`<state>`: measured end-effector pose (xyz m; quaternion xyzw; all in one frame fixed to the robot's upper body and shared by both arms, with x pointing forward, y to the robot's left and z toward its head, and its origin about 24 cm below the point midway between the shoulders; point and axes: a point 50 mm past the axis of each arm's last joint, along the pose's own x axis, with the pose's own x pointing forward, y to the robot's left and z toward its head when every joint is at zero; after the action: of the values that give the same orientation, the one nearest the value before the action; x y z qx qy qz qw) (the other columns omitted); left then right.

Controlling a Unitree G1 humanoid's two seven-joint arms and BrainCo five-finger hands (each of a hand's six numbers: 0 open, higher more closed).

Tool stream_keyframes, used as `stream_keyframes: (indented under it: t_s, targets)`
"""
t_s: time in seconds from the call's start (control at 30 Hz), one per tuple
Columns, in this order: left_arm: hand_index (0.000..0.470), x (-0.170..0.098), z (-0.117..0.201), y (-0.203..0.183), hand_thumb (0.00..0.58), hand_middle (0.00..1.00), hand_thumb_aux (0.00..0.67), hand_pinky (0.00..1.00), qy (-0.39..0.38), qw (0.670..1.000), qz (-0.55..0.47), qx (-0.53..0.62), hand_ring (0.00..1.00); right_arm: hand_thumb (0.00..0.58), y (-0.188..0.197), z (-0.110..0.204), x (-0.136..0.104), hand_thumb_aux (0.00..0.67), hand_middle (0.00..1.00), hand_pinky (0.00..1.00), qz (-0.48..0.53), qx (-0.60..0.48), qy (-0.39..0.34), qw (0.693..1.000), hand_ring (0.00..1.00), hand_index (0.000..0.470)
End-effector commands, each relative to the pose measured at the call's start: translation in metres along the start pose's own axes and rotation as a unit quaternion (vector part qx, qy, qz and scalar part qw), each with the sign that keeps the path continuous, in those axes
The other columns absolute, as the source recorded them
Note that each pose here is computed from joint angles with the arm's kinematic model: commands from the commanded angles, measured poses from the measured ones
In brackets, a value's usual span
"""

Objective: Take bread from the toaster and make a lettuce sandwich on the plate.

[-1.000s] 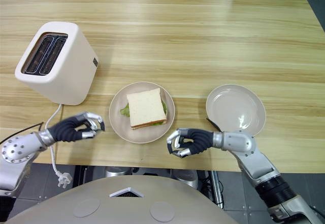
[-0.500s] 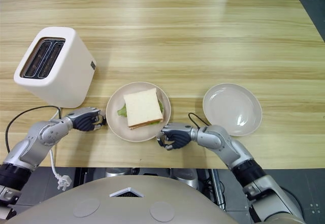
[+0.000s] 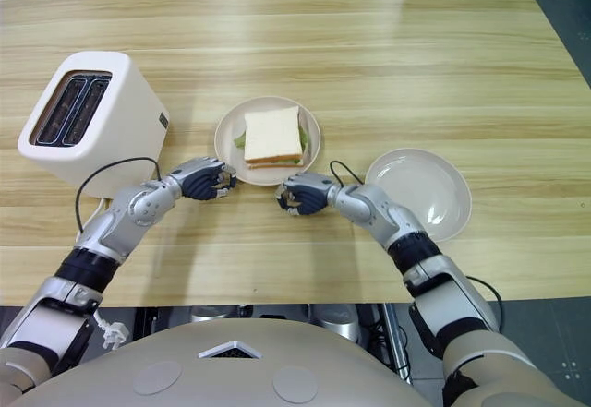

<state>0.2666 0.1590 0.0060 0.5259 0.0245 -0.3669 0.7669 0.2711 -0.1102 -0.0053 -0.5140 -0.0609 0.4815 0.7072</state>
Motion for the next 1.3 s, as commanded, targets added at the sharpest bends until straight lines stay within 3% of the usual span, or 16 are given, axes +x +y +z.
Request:
stream_keyframes:
  t_s: [0.03, 0.33, 0.53, 0.77, 0.8, 0.83, 0.87, 0.9, 0.93, 1.03, 1.13, 1.2, 1.3]
  targets:
    - [0.46, 0.016, -0.007, -0.004, 0.58, 1.0, 0.67, 1.0, 0.02, 1.0, -0.016, -0.005, 1.0, 0.58, -0.004, -0.017, 0.005, 0.67, 1.0, 1.0, -0.005, 0.026, 0.038, 0.999, 1.0, 0.46]
    - [0.46, 0.049, -0.017, 0.002, 0.58, 1.0, 0.67, 1.0, 0.074, 0.997, 0.005, -0.002, 1.0, 0.58, -0.022, -0.035, 0.018, 0.67, 1.0, 1.0, -0.025, 0.057, 0.088, 0.994, 1.0, 0.46]
    - [0.46, 0.064, -0.01, 0.011, 0.58, 1.0, 0.67, 1.0, 0.082, 0.991, 0.093, -0.041, 1.0, 0.58, -0.037, -0.033, 0.026, 0.67, 1.0, 1.0, -0.066, 0.092, 0.09, 0.989, 1.0, 0.46]
    - [0.46, 0.058, 0.0, 0.033, 0.58, 1.0, 0.67, 1.0, 0.016, 0.979, 0.186, -0.087, 1.0, 0.58, -0.054, -0.03, 0.016, 0.67, 1.0, 1.0, -0.147, 0.137, 0.04, 0.979, 1.0, 0.46]
    - [0.46, 0.054, 0.003, 0.033, 0.58, 1.0, 0.67, 1.0, -0.011, 0.977, 0.19, -0.093, 1.0, 0.578, -0.055, -0.03, 0.012, 0.636, 1.0, 1.0, -0.16, 0.149, 0.027, 0.976, 1.0, 0.437]
    - [0.258, 0.048, 0.008, 0.031, 0.468, 1.0, 0.376, 1.0, -0.042, 0.976, 0.188, -0.104, 1.0, 0.516, -0.056, -0.03, 0.007, 0.447, 1.0, 1.0, -0.172, 0.161, 0.013, 0.972, 1.0, 0.307]
    - [0.0, 0.039, 0.015, 0.03, 0.0, 0.29, 0.0, 0.29, -0.079, 0.971, 0.188, -0.123, 0.29, 0.0, -0.058, -0.029, 0.001, 0.0, 0.12, 0.12, -0.19, 0.176, -0.005, 0.966, 0.12, 0.0]
    - [0.0, 0.028, 0.023, 0.031, 0.0, 0.29, 0.0, 0.29, -0.114, 0.964, 0.191, -0.146, 0.29, 0.0, -0.06, -0.028, -0.006, 0.0, 0.12, 0.12, -0.209, 0.189, -0.021, 0.959, 0.12, 0.0]
    - [0.0, 0.014, 0.032, 0.033, 0.0, 0.0, 0.0, 0.0, -0.149, 0.954, 0.195, -0.174, 0.0, 0.0, -0.062, -0.027, -0.015, 0.0, 0.0, 0.0, -0.233, 0.201, -0.039, 0.951, 0.0, 0.0]
    - [0.0, -0.035, 0.048, 0.049, 0.0, 0.0, 0.0, 0.0, -0.23, 0.915, 0.219, -0.249, 0.0, 0.0, -0.073, -0.021, -0.038, 0.0, 0.0, 0.0, -0.317, 0.246, -0.095, 0.911, 0.0, 0.0]
    - [0.0, -0.068, 0.043, 0.069, 0.0, 0.0, 0.0, 0.0, -0.252, 0.874, 0.286, -0.3, 0.0, 0.0, -0.078, -0.017, -0.051, 0.0, 0.0, 0.0, -0.374, 0.265, -0.119, 0.881, 0.0, 0.0]
    - [0.0, -0.071, 0.023, 0.079, 0.0, 0.0, 0.0, 0.0, -0.217, 0.842, 0.36, -0.337, 0.0, 0.0, -0.083, -0.011, -0.054, 0.0, 0.0, 0.0, -0.426, 0.281, -0.148, 0.847, 0.0, 0.0]
    - [0.0, -0.066, 0.003, 0.082, 0.0, 0.0, 0.0, 0.0, -0.155, 0.829, 0.423, -0.331, 0.0, 0.0, -0.087, -0.005, -0.051, 0.0, 0.0, 0.0, -0.476, 0.288, -0.173, 0.813, 0.0, 0.0]
